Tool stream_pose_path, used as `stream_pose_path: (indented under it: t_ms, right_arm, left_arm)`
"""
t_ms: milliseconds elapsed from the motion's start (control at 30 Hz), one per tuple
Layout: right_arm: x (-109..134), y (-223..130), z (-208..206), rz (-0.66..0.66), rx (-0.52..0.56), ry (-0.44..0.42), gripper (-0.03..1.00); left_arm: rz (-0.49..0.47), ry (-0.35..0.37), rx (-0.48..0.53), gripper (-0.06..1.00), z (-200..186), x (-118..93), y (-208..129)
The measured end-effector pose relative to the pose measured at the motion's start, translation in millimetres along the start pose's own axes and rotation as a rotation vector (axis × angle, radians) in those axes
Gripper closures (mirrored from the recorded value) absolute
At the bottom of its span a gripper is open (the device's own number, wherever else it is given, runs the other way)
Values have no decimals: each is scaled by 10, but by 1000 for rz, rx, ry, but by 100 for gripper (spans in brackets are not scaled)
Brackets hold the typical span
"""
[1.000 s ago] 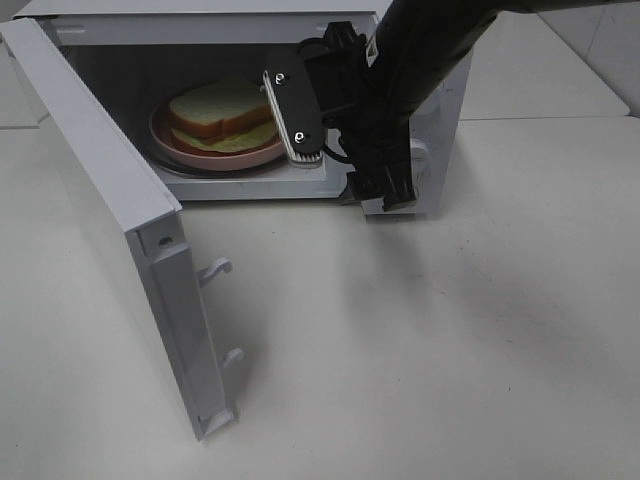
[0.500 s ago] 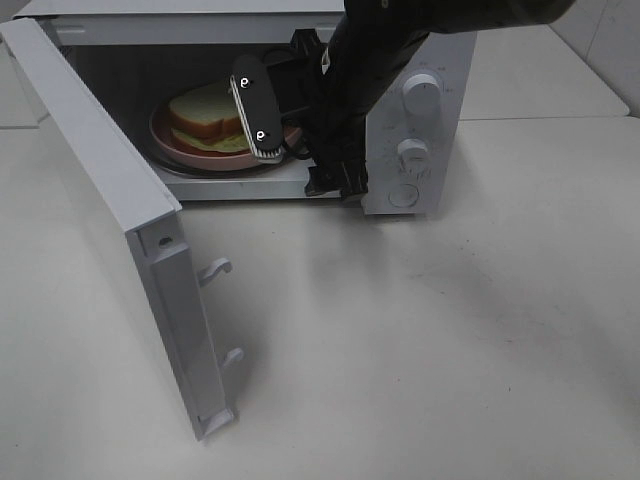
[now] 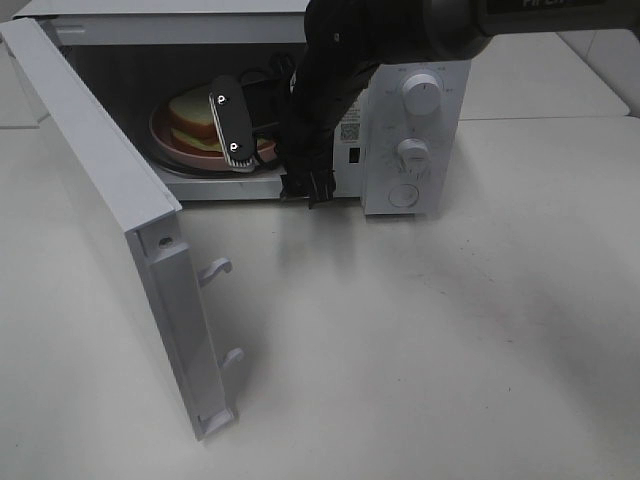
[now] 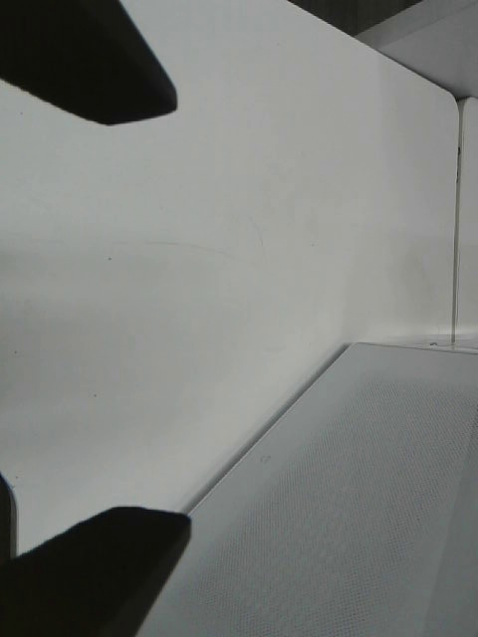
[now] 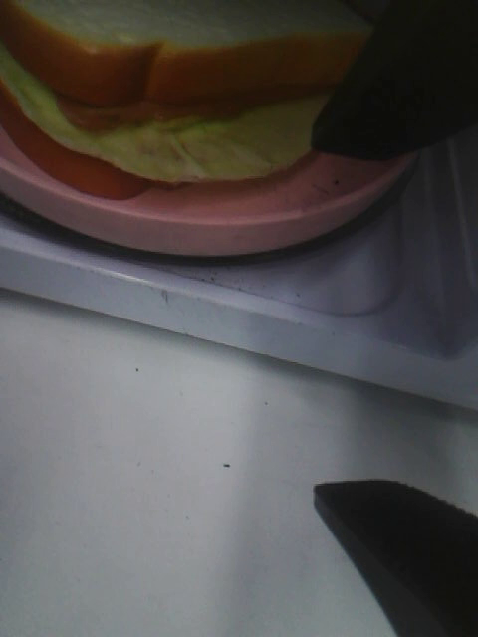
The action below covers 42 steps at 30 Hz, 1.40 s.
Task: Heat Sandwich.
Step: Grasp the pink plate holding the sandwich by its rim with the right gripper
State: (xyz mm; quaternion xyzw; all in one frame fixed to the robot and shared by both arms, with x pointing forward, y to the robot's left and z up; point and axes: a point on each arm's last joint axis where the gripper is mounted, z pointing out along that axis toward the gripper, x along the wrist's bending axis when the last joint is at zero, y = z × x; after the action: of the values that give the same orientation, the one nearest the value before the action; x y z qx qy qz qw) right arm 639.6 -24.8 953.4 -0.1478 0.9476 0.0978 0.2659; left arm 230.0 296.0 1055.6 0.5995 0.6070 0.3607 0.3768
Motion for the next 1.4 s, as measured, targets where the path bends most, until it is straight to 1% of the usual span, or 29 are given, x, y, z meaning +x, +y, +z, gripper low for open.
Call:
stream_pose_path:
  t_ms: [200, 300, 400, 633, 767, 933, 1400]
  right_arm:
    - [-107, 47, 107, 19, -17, -21, 15]
    - [-127, 55, 151, 32, -15, -16, 16]
    - [-208, 79, 201, 76, -12, -14, 16]
    - [-277, 101, 261, 91, -14, -24, 17]
    - [-283, 106, 328, 91, -13, -22, 17]
    - [-242, 91, 462, 79, 7, 3, 18]
    - [-217, 91, 691, 70, 15, 7, 19]
  left_arm:
    - [0, 0, 0, -2, 0, 0, 0]
    - [0, 0, 0, -2, 0, 0, 0]
    - [0, 0, 0, -2, 0, 0, 0]
    - [0, 0, 0, -2, 0, 0, 0]
    - [0, 0, 0, -2, 0, 0, 0]
    - [0, 0, 0, -2, 0, 0, 0]
    - [0, 0, 0, -2, 0, 0, 0]
